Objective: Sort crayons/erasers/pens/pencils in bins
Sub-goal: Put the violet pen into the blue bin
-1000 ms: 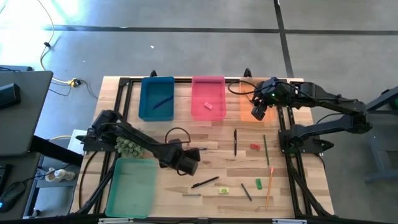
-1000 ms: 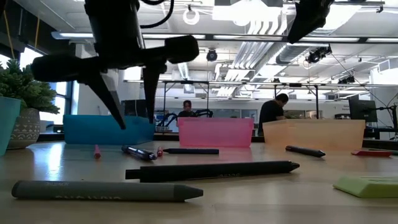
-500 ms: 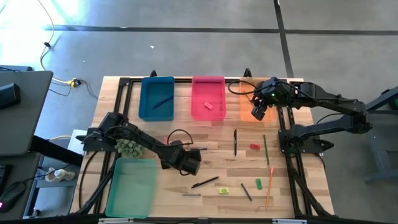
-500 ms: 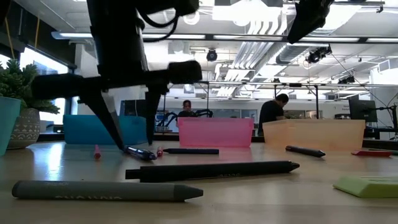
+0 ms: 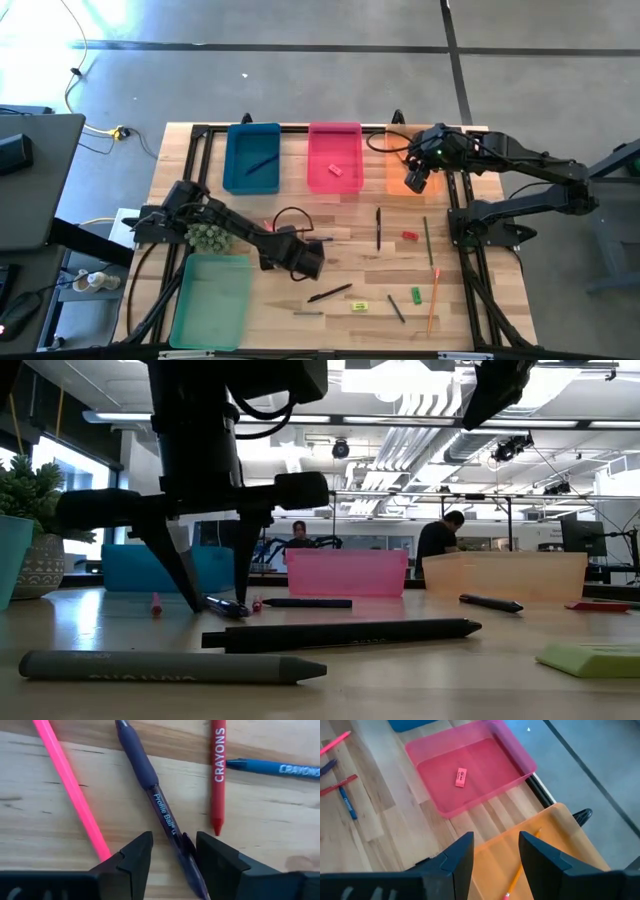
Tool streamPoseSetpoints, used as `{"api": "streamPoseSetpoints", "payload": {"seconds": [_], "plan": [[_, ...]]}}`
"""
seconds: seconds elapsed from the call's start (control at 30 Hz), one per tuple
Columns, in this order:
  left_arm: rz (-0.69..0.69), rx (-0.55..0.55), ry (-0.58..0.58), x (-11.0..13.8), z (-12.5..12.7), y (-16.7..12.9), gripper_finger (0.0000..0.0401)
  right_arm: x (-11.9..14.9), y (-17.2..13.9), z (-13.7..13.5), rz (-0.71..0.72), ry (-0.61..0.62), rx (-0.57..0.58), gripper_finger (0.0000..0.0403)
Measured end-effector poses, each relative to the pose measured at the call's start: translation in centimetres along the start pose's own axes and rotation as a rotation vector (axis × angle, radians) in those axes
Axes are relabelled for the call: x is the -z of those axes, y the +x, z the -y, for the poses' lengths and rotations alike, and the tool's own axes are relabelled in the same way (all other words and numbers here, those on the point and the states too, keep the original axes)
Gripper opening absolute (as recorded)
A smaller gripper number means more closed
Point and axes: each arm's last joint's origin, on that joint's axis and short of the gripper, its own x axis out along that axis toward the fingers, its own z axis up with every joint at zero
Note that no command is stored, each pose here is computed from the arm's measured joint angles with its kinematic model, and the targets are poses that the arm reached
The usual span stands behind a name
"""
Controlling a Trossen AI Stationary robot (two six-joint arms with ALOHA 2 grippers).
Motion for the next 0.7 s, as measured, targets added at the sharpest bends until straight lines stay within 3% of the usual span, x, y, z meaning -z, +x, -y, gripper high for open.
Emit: {"api": "streamPoseSetpoints", "payload": {"seconds": [0.27,0.43,0.7], "plan": [[-0.042,-0.066,0.148,-1.6,0.3,0.4,0.0094,0.0,0.0,0.1,0.002,-0.036,0.018,0.0149],[-0.081,-0.082,0.306,-2.4,0.6,0.6,0.0062,0.0,0.0,0.1,0.002,-0.043,0.018,0.0149],[-0.101,-0.069,0.440,-2.8,0.9,0.7,0.0037,0.0,0.0,0.1,0.002,-0.043,0.018,0.0149]]}}
